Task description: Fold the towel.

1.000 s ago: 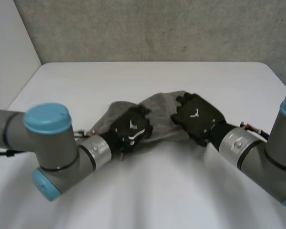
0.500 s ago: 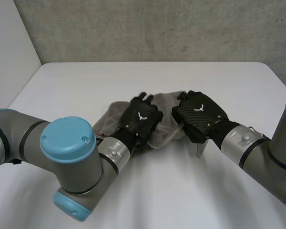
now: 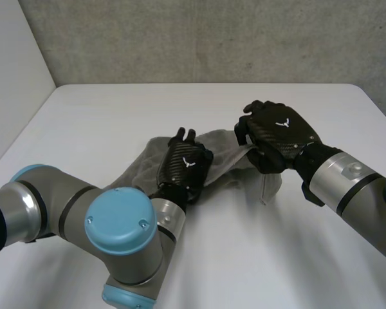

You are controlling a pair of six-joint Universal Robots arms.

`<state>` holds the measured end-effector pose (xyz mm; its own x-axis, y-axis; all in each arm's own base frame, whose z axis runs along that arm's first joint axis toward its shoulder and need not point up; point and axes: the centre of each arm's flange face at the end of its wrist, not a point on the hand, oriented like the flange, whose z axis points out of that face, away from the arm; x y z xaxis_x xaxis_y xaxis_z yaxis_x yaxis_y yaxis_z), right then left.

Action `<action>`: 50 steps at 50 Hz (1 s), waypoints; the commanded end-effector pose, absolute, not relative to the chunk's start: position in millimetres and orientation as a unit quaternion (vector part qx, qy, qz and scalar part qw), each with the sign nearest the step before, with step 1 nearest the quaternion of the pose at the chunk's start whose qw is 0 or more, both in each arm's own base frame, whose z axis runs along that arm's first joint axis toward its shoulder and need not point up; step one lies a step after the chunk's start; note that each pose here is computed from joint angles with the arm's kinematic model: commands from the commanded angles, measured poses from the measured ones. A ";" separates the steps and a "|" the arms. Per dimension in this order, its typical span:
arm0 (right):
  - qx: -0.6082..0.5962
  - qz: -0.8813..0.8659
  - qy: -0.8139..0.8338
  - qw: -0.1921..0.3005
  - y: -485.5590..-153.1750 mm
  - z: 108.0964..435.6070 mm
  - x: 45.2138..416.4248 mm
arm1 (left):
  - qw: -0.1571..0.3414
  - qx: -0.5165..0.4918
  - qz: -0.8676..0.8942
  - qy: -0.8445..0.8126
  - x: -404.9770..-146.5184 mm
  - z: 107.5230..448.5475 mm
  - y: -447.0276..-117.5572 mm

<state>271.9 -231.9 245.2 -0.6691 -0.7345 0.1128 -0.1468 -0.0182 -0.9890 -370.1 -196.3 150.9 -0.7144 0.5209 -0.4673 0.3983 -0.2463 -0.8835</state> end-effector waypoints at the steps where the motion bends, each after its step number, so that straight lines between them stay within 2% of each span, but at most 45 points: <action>1: -0.317 -0.647 0.660 0.214 -245.4 255.1 257.5 | 0.007 -0.340 0.701 -0.627 -354.1 156.5 -220.3; 7: -0.303 -0.634 0.682 0.202 -253.8 250.6 242.7 | -0.013 -0.313 0.710 -0.630 -338.7 168.8 -240.3; 16: -0.291 -0.632 0.693 0.190 -260.3 246.8 230.2 | -0.025 -0.317 0.696 -0.644 -328.8 157.1 -243.2; 21: -0.274 -0.662 0.676 0.169 -267.4 267.9 215.7 | -0.035 -0.314 0.690 -0.651 -322.0 152.9 -249.2; 27: -0.252 -0.674 0.679 0.148 -283.2 273.9 195.5 | -0.043 -0.310 0.688 -0.655 -315.8 154.1 -253.8; 40: -0.263 -0.660 0.689 0.145 -291.7 260.3 191.1 | -0.055 -0.276 0.720 -0.635 -297.1 196.4 -262.7; 46: -0.271 -0.662 0.685 0.141 -291.2 261.5 191.2 | -0.031 -0.299 0.718 -0.628 -295.1 214.1 -251.4; 50: -0.273 -0.656 0.689 0.144 -288.3 257.4 192.6 | 0.017 -0.349 0.699 -0.624 -302.1 216.9 -237.4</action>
